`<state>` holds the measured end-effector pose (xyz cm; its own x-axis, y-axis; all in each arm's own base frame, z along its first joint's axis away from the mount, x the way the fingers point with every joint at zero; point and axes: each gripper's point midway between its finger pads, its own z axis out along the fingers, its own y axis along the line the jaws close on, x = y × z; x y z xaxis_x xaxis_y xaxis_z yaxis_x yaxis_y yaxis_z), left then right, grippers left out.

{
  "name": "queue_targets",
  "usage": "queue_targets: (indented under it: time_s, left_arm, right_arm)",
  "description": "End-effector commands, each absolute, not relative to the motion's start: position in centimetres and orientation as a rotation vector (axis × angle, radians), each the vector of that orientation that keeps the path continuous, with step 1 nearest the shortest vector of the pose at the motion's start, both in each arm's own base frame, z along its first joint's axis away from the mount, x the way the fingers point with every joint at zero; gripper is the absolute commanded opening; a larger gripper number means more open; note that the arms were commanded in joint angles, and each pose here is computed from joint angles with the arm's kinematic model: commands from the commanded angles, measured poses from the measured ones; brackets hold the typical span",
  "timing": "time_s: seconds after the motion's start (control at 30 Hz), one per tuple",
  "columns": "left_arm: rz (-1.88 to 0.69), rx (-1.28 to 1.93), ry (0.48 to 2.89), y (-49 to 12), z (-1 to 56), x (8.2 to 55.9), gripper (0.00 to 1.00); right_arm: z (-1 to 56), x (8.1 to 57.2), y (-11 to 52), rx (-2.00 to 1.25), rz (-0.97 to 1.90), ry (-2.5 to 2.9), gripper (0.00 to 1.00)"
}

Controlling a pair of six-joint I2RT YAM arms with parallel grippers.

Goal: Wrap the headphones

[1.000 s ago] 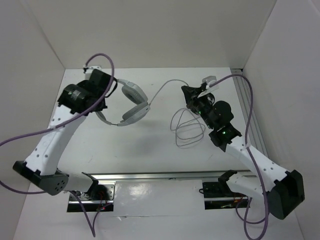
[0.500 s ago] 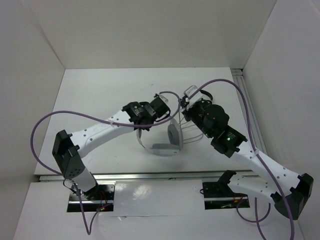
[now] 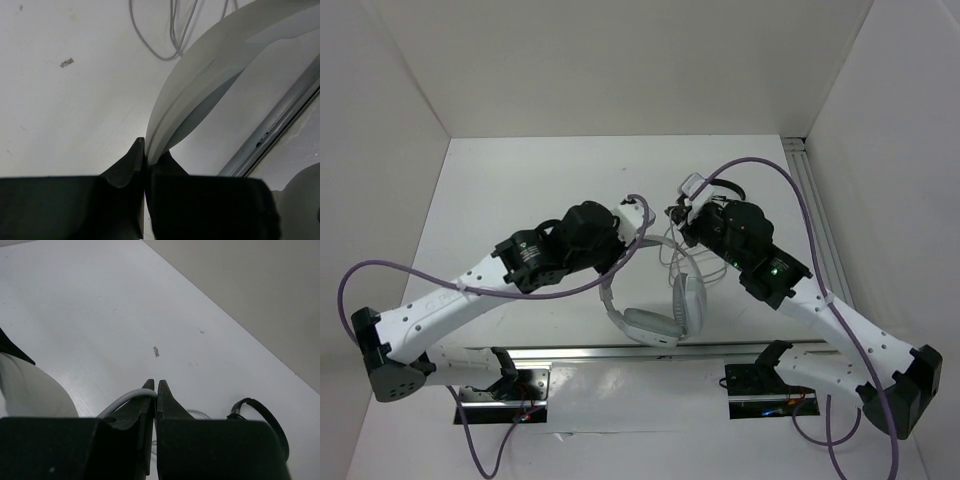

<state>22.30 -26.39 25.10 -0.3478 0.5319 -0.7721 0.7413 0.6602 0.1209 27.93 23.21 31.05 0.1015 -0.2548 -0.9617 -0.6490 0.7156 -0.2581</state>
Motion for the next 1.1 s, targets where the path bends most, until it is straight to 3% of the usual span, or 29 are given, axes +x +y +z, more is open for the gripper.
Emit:
queue_targets:
  time_s: [0.0, 0.23, 0.3, 0.47, 0.5, 0.53, 0.73, 0.83, 0.9, 0.97, 1.0, 1.07]
  left_arm:
    - [-0.545, 1.009, 1.818, -28.6, 30.6, 20.5, 0.00]
    - [-0.517, 0.718, 1.650, -24.4, 39.9, 21.0, 0.00]
    - [-0.513, 0.574, 1.664, -23.1, 41.4, 21.6, 0.00]
    - [-0.553, 0.434, 1.604, -21.2, 45.5, 21.2, 0.00]
    - [-0.574, 0.412, 1.602, -21.2, 45.9, 21.1, 0.00]
    - [-0.567, 0.372, 1.591, -20.6, 46.7, 21.3, 0.00]
    - [-0.521, 0.060, 1.590, -17.2, 49.6, 22.7, 0.00]
    - [-0.455, -0.121, 1.554, -14.4, 51.1, 23.4, 0.00]
    - [-0.355, -0.235, 1.540, -12.2, 51.4, 24.1, 0.00]
    - [-0.268, -0.303, 1.534, -11.1, 51.5, 25.2, 0.00]
    - [-0.212, -0.336, 1.536, -10.1, 51.4, 25.9, 0.00]
    - [-0.166, -0.392, 1.525, -8.7, 52.2, 27.0, 0.00]
  right_arm:
    - [34.2, 28.0, 24.2, -0.805, 0.476, 1.397, 0.00]
    - [35.1, 26.9, 26.5, -1.012, 0.899, 1.322, 0.00]
    - [35.4, 26.9, 27.6, -1.000, 1.003, 1.307, 0.18]
    - [36.3, 26.8, 31.8, -0.992, 1.217, 1.190, 0.23]
    - [36.2, 26.8, 32.4, -0.986, 1.255, 1.172, 0.38]
    - [35.3, 27.8, 33.1, -0.964, 1.290, 1.186, 0.45]
    - [33.2, 29.7, 35.9, -0.895, 1.495, 1.113, 0.59]
    - [30.5, 29.8, 37.9, -0.883, 1.572, 1.149, 0.59]
    - [29.3, 29.7, 39.1, -0.875, 1.589, 1.156, 0.53]
    - [27.9, 28.5, 40.5, -0.896, 1.633, 1.139, 0.38]
    - [27.4, 27.9, 40.8, -0.890, 1.668, 1.152, 0.19]
    - [26.4, 26.8, 41.1, -0.897, 1.693, 1.156, 0.16]
